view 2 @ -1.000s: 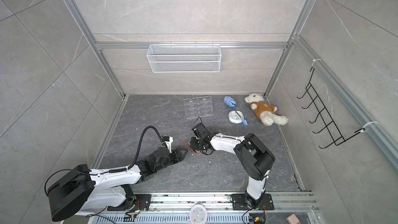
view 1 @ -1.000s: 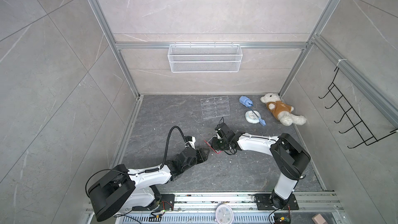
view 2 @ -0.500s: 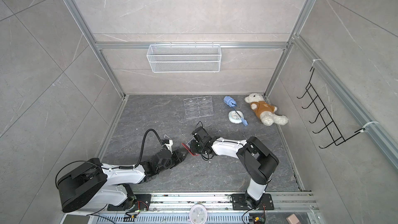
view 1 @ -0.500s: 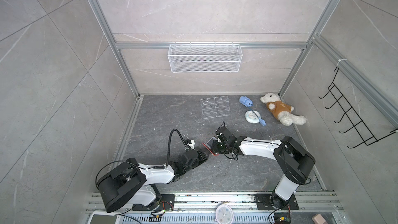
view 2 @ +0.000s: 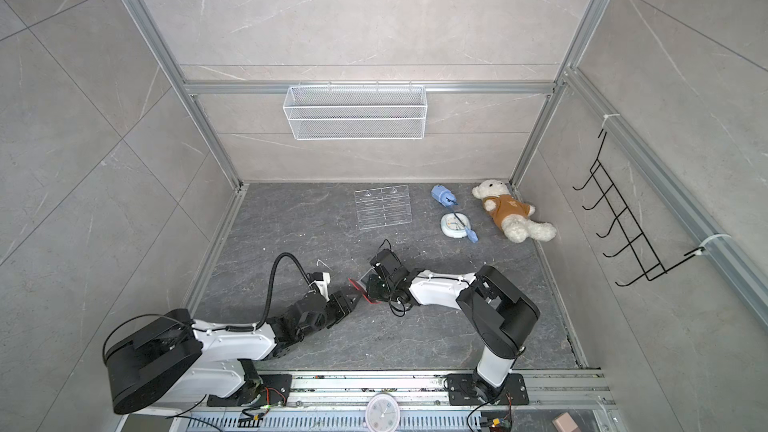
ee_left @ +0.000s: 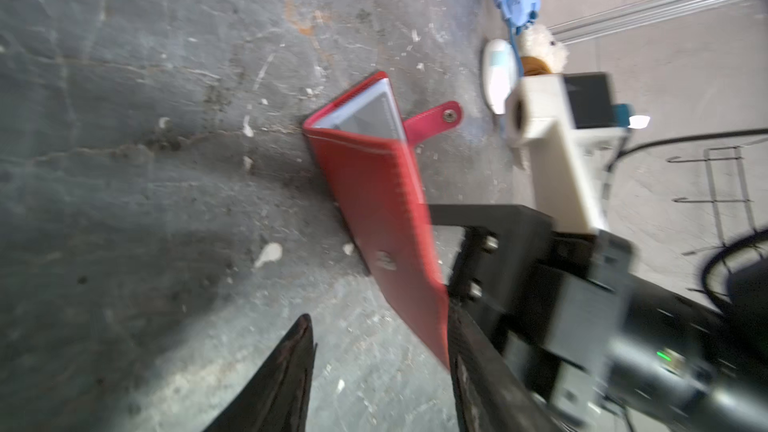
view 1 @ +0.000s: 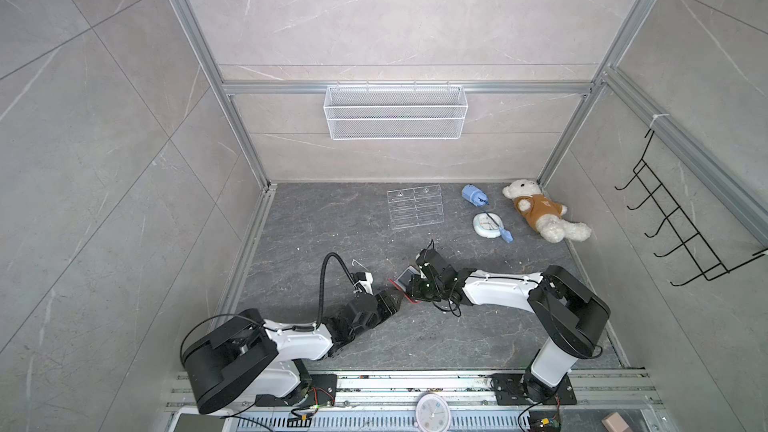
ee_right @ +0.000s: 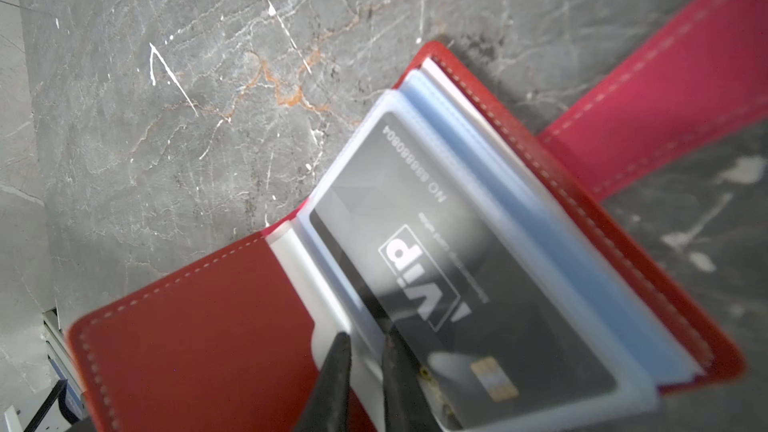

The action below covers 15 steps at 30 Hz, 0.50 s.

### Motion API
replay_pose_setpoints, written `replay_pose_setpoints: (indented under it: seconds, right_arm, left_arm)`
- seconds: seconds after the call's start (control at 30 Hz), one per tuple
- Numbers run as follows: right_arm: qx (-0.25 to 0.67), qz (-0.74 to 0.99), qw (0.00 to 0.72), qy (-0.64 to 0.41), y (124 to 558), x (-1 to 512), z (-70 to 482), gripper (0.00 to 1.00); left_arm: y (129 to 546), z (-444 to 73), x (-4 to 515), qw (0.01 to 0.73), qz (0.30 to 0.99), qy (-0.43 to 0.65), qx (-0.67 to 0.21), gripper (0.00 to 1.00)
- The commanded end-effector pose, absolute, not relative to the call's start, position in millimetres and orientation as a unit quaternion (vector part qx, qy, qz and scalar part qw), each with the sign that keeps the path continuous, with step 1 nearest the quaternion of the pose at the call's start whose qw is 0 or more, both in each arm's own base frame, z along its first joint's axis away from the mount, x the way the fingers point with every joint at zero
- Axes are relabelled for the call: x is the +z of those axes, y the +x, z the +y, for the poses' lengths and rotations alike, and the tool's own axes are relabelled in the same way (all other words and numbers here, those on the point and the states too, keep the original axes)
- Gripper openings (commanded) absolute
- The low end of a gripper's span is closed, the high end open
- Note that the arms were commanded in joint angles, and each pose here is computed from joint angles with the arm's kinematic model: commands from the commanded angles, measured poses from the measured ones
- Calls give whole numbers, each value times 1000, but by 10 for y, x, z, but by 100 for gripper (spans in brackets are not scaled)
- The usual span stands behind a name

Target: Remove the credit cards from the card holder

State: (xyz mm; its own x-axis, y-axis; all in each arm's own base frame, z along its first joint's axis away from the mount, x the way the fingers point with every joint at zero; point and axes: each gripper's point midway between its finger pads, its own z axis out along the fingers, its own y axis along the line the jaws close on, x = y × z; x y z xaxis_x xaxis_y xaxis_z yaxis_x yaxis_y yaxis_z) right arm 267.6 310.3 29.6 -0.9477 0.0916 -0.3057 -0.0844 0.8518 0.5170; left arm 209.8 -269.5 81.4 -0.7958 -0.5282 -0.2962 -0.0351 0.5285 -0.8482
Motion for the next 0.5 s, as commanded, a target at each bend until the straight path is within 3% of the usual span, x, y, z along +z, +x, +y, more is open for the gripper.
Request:
replay_pose_setpoints:
  seconds: [0.0,0.47]
  right_arm:
    - [267,950,163,8,2629,283,3063,19]
    - [263,951,164,6,2585,260,3090,19]
  left_arm:
    - [2116,-2634,1065,294,812,-187,-468,57]
    - [2125,-2742,917,263,824,-197,-461,62]
